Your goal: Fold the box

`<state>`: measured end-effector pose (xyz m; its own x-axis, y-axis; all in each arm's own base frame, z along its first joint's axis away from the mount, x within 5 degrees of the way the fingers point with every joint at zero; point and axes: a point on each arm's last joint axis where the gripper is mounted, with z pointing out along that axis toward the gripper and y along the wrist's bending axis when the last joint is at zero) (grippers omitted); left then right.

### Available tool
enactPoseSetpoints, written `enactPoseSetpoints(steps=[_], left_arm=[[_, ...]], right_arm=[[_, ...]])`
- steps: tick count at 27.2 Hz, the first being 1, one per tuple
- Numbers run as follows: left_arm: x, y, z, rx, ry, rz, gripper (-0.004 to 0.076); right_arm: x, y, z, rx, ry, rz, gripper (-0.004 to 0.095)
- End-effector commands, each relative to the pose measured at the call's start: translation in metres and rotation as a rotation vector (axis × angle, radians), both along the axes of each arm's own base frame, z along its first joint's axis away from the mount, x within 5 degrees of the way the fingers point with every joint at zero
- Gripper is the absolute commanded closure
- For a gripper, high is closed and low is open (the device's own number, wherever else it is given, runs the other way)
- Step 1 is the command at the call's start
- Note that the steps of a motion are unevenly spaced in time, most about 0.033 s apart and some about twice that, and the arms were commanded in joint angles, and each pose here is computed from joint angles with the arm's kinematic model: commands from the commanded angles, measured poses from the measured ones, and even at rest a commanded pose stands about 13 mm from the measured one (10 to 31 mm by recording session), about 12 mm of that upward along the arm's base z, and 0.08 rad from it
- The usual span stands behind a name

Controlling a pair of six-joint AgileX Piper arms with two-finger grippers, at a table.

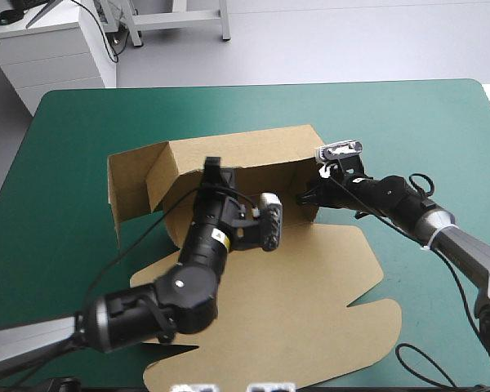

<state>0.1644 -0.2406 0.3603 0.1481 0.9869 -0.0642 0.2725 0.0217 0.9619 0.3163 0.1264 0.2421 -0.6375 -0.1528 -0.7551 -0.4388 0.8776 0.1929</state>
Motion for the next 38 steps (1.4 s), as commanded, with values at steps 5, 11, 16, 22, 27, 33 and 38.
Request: enactPoseSetpoints(steps=[5,11,16,22,27,33,38], left_arm=[[0.02,0.086,0.087,-0.466,0.136,0.045,0.071],[0.033,0.155,0.097,-0.661,0.194,0.198,0.071],[0.039,0.202,0.105,-0.926,0.185,0.267,0.071],[0.044,0.255,0.098,-1.251,0.155,0.399,0.071],[0.045,0.27,0.063,-1.434,0.193,0.37,0.071],[0.05,0.273,0.036,-1.453,0.215,0.393,0.071],[0.05,0.271,0.037,-1.46,0.218,0.375,0.071]], right_arm=[[0.002,0.0,0.014,0.028,-0.038,-0.023,0.092],[0.002,-0.002,0.012,0.019,-0.024,-0.034,0.092],[0.001,-0.004,0.01,-0.013,-0.007,-0.046,0.092],[0.002,-0.007,0.01,-0.055,0.021,-0.067,0.092],[0.008,-0.008,0.033,-0.111,0.052,-0.067,0.0919],[0.008,-0.013,0.068,-0.215,0.163,-0.069,0.092],[0.006,-0.019,0.087,-0.297,0.22,-0.09,0.092]])
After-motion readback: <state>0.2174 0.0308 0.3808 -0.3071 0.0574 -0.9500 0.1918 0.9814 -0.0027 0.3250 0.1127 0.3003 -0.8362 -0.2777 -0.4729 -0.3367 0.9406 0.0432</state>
